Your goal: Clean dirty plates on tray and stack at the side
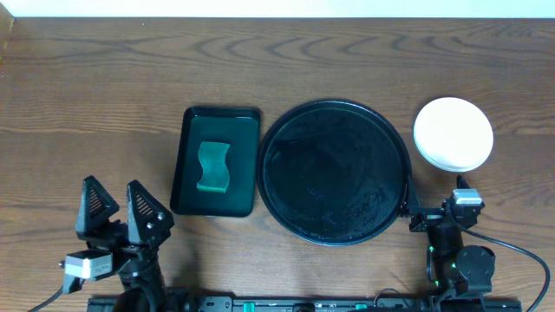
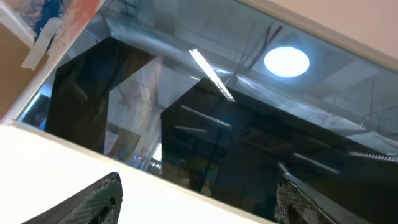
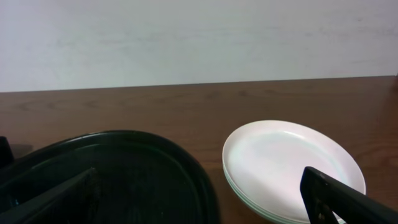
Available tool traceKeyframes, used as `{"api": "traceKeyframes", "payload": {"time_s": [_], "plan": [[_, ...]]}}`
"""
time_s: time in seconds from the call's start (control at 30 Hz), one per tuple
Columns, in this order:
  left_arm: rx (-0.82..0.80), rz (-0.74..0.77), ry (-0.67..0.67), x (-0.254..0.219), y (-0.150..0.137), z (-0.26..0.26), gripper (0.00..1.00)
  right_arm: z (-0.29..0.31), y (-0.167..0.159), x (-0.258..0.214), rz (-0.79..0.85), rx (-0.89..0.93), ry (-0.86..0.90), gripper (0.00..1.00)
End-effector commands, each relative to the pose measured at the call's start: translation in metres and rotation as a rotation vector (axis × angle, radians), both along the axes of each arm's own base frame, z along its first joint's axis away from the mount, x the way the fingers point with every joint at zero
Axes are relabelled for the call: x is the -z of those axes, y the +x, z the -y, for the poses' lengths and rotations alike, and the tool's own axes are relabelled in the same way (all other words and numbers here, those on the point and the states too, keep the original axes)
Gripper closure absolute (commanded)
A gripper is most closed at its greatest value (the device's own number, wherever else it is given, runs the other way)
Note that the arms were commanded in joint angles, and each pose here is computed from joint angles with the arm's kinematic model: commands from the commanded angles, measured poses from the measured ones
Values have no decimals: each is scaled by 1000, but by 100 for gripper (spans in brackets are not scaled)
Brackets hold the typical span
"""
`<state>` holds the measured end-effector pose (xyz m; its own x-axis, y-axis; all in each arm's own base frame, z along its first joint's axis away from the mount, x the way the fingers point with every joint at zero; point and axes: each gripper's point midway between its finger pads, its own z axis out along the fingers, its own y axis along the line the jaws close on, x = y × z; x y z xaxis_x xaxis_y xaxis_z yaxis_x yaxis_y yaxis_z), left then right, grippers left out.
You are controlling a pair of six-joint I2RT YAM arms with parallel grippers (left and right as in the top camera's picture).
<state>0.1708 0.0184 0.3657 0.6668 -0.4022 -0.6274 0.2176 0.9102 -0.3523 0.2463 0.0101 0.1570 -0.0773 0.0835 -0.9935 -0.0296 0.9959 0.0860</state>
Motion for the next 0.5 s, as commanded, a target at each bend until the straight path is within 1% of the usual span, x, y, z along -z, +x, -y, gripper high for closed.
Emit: {"api": "traceKeyframes", "payload": {"time_s": [0.0, 0.17, 0.2, 0.23, 0.4, 0.47], "plan": [[19, -6, 3, 10, 4, 3, 20, -1, 0, 1, -3, -1, 8, 1], [20, -45, 2, 26, 13, 3, 20, -1, 0, 1, -3, -1, 8, 1], [20, -55, 1, 31, 15, 3, 22, -1, 0, 1, -3, -1, 8, 1], [19, -72, 0, 33, 18, 2, 20, -1, 0, 1, -3, -1, 8, 1], [20, -107, -1, 40, 23, 2, 20, -1, 0, 1, -3, -1, 8, 1], [20, -150, -2, 49, 30, 2, 20, -1, 0, 1, -3, -1, 8, 1]]}}
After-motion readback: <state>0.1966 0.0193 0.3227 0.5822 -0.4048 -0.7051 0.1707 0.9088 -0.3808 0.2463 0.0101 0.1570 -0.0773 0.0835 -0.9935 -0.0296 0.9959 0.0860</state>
